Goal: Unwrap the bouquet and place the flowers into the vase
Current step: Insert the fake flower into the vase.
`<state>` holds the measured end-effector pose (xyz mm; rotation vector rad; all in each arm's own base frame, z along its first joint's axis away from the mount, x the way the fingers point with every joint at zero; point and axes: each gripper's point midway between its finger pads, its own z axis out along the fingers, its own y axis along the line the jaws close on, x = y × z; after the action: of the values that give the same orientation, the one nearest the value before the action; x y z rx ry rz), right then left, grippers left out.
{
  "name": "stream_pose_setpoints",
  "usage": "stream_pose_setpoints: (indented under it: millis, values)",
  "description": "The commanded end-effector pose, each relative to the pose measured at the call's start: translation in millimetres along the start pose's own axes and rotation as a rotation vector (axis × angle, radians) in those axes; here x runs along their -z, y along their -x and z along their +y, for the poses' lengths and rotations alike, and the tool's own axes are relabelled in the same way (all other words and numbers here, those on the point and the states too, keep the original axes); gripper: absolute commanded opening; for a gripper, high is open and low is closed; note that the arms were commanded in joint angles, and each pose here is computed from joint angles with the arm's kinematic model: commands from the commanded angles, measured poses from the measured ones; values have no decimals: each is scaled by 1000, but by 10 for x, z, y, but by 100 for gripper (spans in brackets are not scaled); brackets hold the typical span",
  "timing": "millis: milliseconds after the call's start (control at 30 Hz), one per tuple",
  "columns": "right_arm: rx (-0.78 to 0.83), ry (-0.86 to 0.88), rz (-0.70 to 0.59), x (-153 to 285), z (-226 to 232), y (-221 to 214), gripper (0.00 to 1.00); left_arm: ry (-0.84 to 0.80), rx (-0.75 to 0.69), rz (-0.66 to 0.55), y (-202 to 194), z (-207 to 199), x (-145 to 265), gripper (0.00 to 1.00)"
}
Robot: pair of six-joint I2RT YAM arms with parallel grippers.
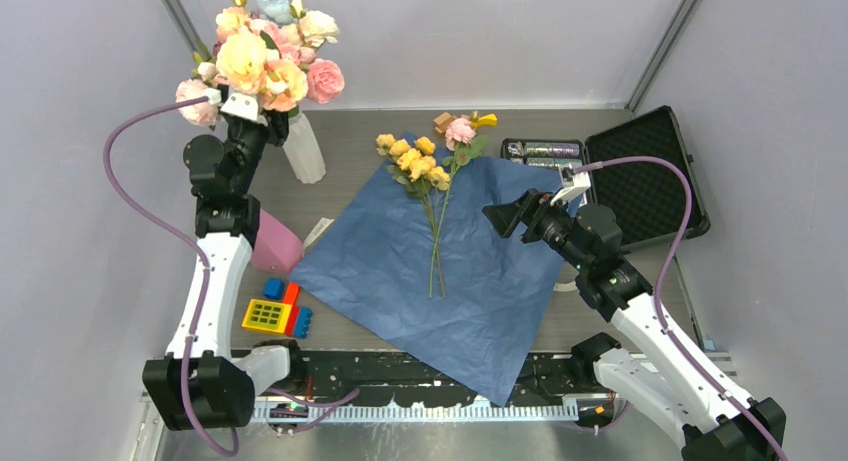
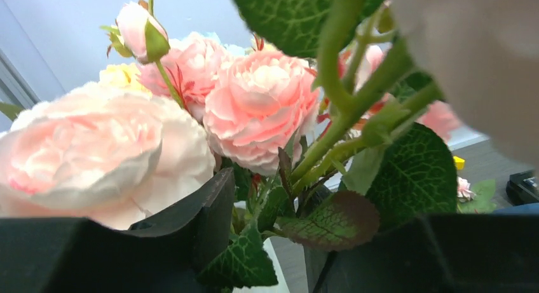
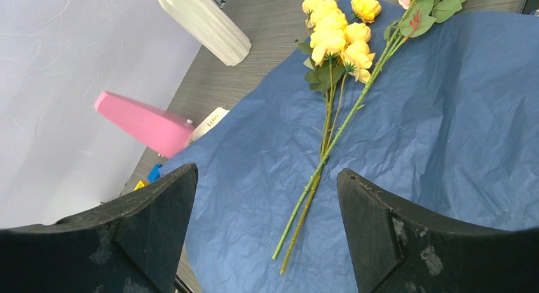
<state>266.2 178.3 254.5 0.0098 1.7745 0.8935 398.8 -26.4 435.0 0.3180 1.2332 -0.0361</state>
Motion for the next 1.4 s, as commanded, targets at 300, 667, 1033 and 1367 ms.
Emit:
stream_pose_setpoints:
  millis: [300,667,1033,1367]
  values:
    - [-1,58,-53,25,140,144,86,49,41,15,-111,-14,283,49]
    - [-4,63,-50,15,143,133,86,67,66,58,-308,-8,295,50]
    - [-5,60,-46,-3,132,122,86,76,99,82,-514,12,179,40]
    - [-6,58,-42,7,117,97,86,73,147,110,-672,-54,244,39]
